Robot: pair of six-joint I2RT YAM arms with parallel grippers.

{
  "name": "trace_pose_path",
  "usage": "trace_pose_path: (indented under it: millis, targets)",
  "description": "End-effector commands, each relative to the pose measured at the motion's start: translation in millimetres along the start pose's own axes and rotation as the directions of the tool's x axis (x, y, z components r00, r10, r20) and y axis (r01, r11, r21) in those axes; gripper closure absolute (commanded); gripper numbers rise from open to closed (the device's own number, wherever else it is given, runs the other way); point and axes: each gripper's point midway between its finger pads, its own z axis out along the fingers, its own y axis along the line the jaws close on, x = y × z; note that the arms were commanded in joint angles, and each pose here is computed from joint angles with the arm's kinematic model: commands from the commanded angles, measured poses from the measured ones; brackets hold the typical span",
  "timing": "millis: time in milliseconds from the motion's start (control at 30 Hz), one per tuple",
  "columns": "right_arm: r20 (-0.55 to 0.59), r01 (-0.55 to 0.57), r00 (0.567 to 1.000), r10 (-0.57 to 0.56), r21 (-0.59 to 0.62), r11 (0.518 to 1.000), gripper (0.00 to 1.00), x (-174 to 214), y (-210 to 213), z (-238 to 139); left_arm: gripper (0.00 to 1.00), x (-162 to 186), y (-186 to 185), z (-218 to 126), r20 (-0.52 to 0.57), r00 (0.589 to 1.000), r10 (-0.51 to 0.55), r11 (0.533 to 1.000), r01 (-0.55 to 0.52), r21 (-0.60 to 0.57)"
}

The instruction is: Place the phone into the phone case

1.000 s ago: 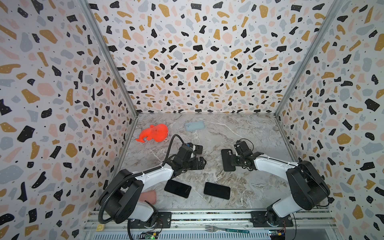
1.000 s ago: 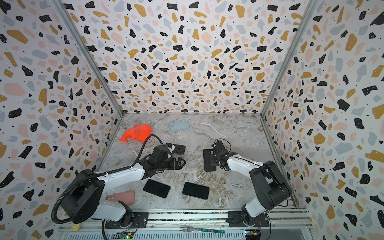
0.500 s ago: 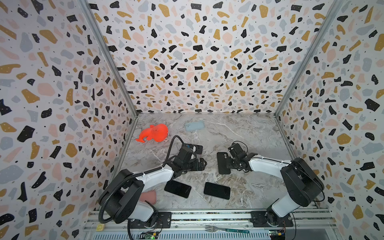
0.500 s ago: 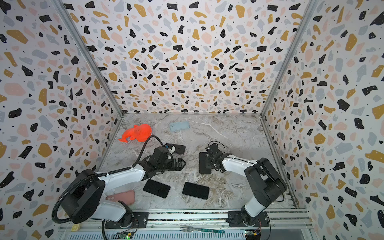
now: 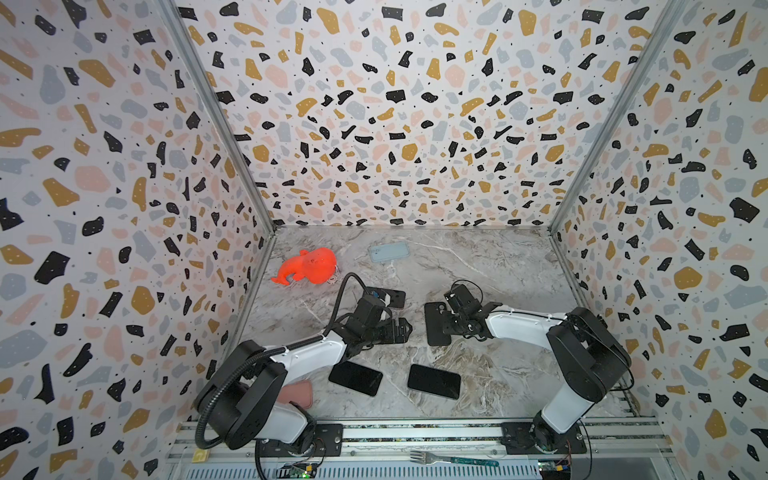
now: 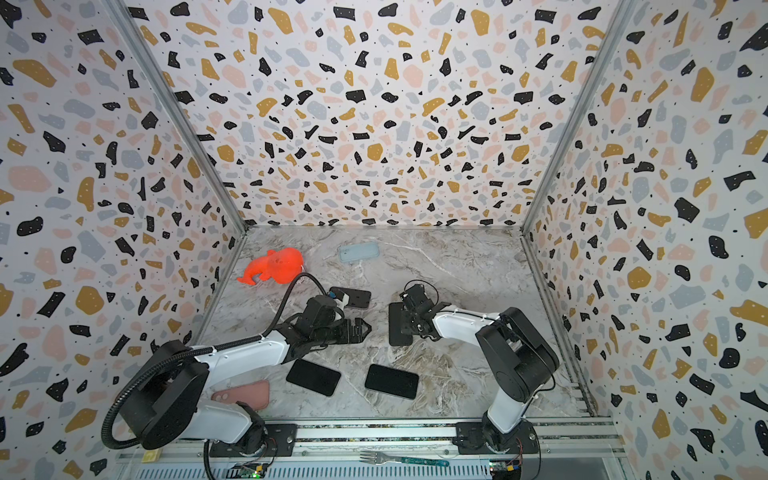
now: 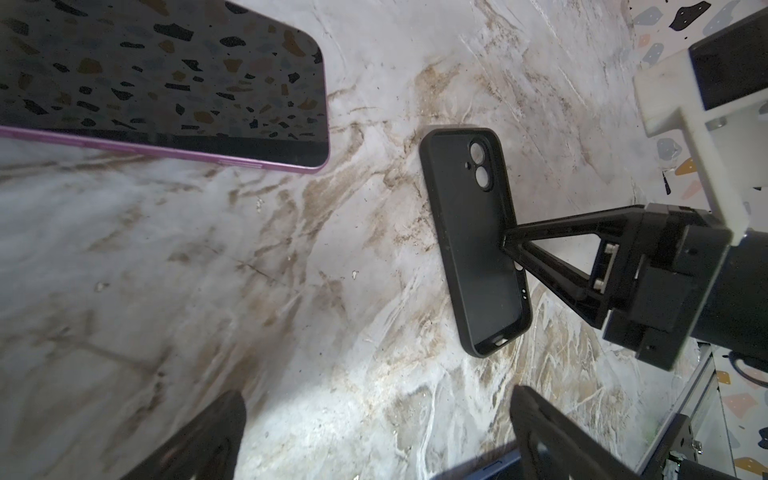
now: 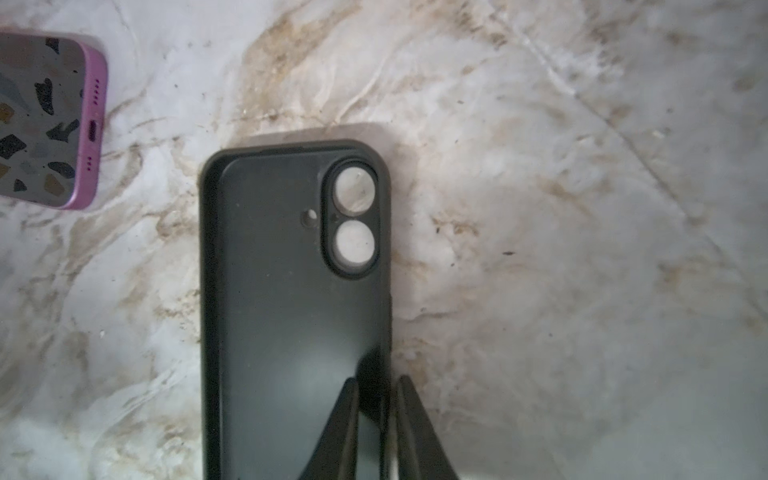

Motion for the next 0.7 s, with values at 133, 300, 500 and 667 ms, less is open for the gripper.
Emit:
trace_pose_path:
  millis: [133, 300, 500, 667]
  targets:
    - [0.031, 0.092, 0.995, -0.092, 0.004, 0.996, 0.64, -16.2, 5.8, -35.4, 0.00, 9.3, -9.3, -7.8, -0.013, 1.000, -0.008, 0.999, 0.008, 0.035]
    - [0.056, 0.375, 0.927, -0.372, -0.068, 0.924, 0.50, -1.9, 19.7, -80.2, 0.00, 19.0, -20.1, -21.0, -0.050, 0.999, -0.016, 0.999, 0.018, 0.048]
    - [0.135, 0.650, 0.759, -0.637, -0.102, 0.753, 0.40, 25.9, 41.1, -117.9, 0.00, 29.8, -39.0, -31.5, -0.085, 0.996, -0.023, 0.997, 0.029, 0.069]
    - [0.138, 0.770, 0.638, -0.758, -0.124, 0.626, 0.37, 52.6, 53.4, -124.5, 0.01, 42.6, -42.1, -34.1, -0.122, 0.992, -0.022, 0.997, 0.030, 0.067]
